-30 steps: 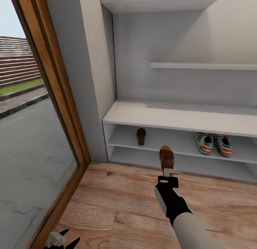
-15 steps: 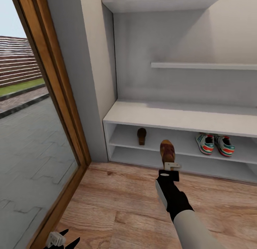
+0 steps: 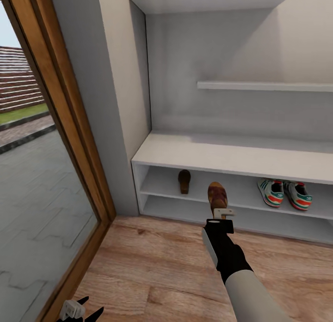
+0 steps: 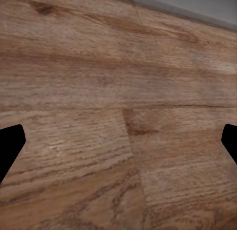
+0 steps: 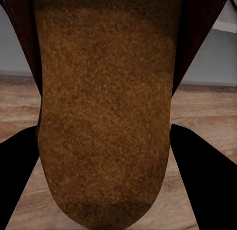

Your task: Pick up the two gym shoes and the two sandals from the corridor floor and place them onto the hallstand (shoe rack) in the corridor, making sure they are on the rack and not on the floor. Arrange them so the two gym shoes are next to each other and the two sandals are next to each other.

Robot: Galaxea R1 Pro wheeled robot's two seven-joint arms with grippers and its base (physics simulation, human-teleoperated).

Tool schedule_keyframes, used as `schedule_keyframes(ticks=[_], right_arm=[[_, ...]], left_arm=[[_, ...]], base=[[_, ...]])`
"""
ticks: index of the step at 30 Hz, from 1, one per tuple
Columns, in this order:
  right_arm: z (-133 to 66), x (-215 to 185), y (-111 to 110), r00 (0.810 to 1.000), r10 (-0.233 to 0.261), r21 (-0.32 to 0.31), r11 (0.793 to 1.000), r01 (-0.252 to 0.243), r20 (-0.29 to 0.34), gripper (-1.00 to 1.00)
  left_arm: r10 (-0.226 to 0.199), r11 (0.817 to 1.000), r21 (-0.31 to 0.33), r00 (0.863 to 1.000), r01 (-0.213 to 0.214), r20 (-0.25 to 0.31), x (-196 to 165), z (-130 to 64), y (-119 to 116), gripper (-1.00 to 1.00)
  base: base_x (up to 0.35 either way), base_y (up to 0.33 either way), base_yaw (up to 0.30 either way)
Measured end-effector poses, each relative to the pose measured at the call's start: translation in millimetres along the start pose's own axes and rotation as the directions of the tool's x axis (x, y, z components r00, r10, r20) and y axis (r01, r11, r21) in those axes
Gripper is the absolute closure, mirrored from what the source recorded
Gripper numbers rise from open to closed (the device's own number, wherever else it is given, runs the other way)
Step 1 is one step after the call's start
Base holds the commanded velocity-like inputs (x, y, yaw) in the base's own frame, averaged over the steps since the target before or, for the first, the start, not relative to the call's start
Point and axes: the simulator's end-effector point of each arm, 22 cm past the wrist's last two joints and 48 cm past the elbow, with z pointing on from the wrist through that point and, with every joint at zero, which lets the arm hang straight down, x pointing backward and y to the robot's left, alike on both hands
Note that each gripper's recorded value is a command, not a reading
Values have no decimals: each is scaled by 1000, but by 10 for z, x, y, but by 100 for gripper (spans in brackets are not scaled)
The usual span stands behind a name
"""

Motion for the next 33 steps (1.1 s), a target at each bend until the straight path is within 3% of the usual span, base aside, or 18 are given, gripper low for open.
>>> schedule_keyframes(ticks=[7, 25, 33], right_arm=[[-1, 5, 3, 1000, -1, -1, 1000, 1, -1, 100], [1, 12, 6, 1000, -1, -2, 1000, 1, -3, 100], [4, 13, 6, 1000, -2, -1, 1000, 2, -3, 100]], left_arm=[[0, 1000, 0, 1000, 0, 0, -1, -1, 0, -100], [-1, 1000, 0, 1000, 1, 0, 3, 4, -7, -100], [0, 1000, -1, 1000, 0, 0, 3, 6, -4, -100]], base=[[184, 0, 0], [324, 0, 0], [68, 0, 0]])
